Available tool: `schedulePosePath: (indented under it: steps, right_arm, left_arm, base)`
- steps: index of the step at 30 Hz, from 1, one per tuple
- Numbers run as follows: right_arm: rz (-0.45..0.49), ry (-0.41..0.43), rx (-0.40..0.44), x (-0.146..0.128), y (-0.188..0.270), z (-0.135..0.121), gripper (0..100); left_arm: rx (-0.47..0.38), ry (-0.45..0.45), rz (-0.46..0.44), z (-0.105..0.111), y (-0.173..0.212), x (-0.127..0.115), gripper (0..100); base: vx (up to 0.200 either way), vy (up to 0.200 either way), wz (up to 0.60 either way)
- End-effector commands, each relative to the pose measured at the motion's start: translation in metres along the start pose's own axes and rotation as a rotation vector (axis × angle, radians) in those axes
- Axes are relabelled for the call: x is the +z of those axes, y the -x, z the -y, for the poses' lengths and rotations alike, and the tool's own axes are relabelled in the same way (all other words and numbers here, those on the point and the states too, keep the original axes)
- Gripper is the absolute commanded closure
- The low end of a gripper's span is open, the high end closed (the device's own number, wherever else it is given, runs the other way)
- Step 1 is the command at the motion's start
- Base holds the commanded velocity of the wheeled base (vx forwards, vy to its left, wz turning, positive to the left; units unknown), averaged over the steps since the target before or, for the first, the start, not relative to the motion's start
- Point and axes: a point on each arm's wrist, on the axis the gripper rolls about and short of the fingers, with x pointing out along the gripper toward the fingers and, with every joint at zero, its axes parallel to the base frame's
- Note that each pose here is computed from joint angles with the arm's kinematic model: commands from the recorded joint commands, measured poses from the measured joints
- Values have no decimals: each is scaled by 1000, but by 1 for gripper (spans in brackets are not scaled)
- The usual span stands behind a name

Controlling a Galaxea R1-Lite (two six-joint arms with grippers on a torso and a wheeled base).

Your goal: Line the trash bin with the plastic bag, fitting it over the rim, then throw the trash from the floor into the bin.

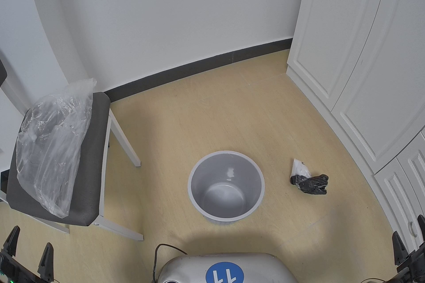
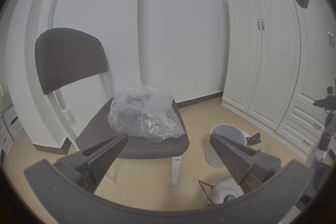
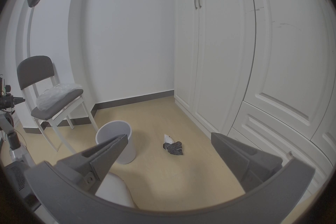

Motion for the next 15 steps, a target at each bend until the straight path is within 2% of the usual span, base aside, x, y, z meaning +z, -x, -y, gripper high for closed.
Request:
schedulePosePath:
  steps: [1,4,7,12,15]
  right_arm:
    - [0,-14,3,-5,0,0,0]
    - [3,-40,2,-4,0,0,0]
    - [0,-11,6,-4,0,0,0]
    - [5,15,14,-4,0,0,0]
    - [7,12,20,-4,0,0,0]
  left_arm:
    - [-2,10,-2,0,0,-5,0]
    - [0,23,0,0,0,-5,0]
    - [9,44,2,0,0,-5,0]
    - [-22,-34,0,1,0,-5,0]
    - [-26,-17,-3,1,0,-5,0]
  base:
    - [0,0,0]
    - [0,0,0]
    - [0,0,0]
    - [0,0,0]
    - [0,0,0]
